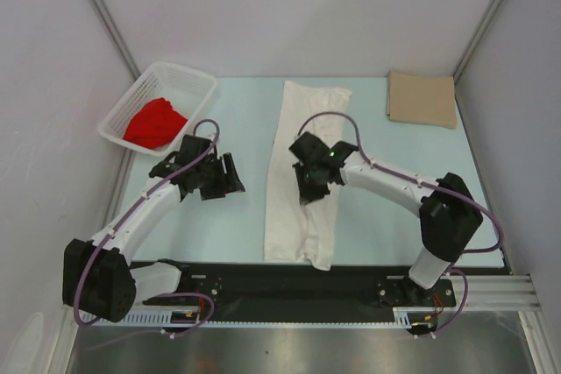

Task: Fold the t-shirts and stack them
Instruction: Fold the tshirt

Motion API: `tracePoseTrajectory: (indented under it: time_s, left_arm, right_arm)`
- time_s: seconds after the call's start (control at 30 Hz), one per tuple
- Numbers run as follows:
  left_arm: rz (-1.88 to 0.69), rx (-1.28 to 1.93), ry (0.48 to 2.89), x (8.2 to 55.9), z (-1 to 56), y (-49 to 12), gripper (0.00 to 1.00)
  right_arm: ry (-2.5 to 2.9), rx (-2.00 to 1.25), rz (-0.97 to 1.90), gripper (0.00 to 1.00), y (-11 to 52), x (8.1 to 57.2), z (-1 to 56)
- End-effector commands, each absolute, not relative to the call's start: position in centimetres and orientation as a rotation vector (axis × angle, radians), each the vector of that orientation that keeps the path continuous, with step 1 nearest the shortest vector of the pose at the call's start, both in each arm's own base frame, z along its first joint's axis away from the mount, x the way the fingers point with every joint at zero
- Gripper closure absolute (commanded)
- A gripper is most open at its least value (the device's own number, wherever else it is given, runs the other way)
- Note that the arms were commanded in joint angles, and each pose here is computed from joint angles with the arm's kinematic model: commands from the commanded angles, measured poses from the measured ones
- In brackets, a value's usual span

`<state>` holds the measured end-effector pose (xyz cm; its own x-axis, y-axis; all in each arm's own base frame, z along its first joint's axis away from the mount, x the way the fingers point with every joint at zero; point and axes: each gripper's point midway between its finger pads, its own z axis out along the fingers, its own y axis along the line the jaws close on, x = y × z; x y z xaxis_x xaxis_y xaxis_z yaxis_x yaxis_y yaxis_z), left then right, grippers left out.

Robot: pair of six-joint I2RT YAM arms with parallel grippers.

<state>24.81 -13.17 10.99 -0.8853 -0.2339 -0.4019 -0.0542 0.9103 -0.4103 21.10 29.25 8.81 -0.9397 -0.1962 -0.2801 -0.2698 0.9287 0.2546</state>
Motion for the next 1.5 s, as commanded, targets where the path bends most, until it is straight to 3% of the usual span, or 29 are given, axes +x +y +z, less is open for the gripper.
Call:
tracePoseTrajectory:
  time_s: [0.0,0.03,0.1,0.13,0.23,0.27,0.3,0.37,0.43,0.53,1.0,1.27,1.47]
  left_arm:
    - [-0.600,-0.135,2.550,26.1,12.7,-14.4,0.32]
    - [-0.601,-0.134,2.556,25.9,12.5,-14.5,0.31]
    - [-0.604,-0.129,2.557,25.9,12.3,-14.6,0.32]
    - [-0.604,-0.126,2.562,25.8,12.1,-14.6,0.32]
    - [-0.600,-0.113,2.573,25.7,11.7,-14.6,0.32]
    - [-0.601,-0.109,2.576,25.6,11.7,-14.6,0.32]
    - [-0.605,-0.104,2.577,25.6,11.6,-14.7,0.32]
    - [-0.617,-0.094,2.582,25.5,11.3,-14.9,0.32]
    - [-0.625,-0.090,2.589,25.3,10.8,-15.0,0.32]
    - [-0.640,-0.088,2.599,25.1,10.3,-15.2,0.32]
    - [-0.678,-0.051,2.655,24.6,8.8,-16.0,0.31]
    - [-0.729,-0.067,2.696,23.2,7.7,-17.3,0.28]
    - [-0.776,-0.058,2.744,21.9,6.5,-18.6,0.26]
  right_arm:
    - [2.750,-0.106,0.286,0.74,26.3,27.3,12.3]
    - [2.698,-0.015,0.265,0.58,25.3,30.1,13.5]
    - [2.686,0.056,0.223,0.41,24.6,33.1,12.6]
    - [2.656,0.103,0.165,0.19,23.6,35.1,12.5]
    - [2.611,0.106,0.100,0.04,24.1,40.3,12.2]
    - [2.549,0.108,0.119,0.02,24.7,42.7,14.4]
    - [2.588,0.089,0.060,0.01,24.9,43.9,11.6]
    - [2.513,0.055,0.029,0.02,25.5,47.0,12.8]
    - [2.521,0.016,-0.024,0.05,25.8,48.9,10.1]
    - [2.508,0.049,-0.028,0.17,25.9,51.3,8.3]
    - [2.525,-0.189,-0.053,0.11,24.2,56.6,-1.4]
    - [2.318,-0.317,0.116,0.07,27.7,60.6,2.4]
    - [2.252,-0.206,0.203,0.02,28.6,59.3,11.8]
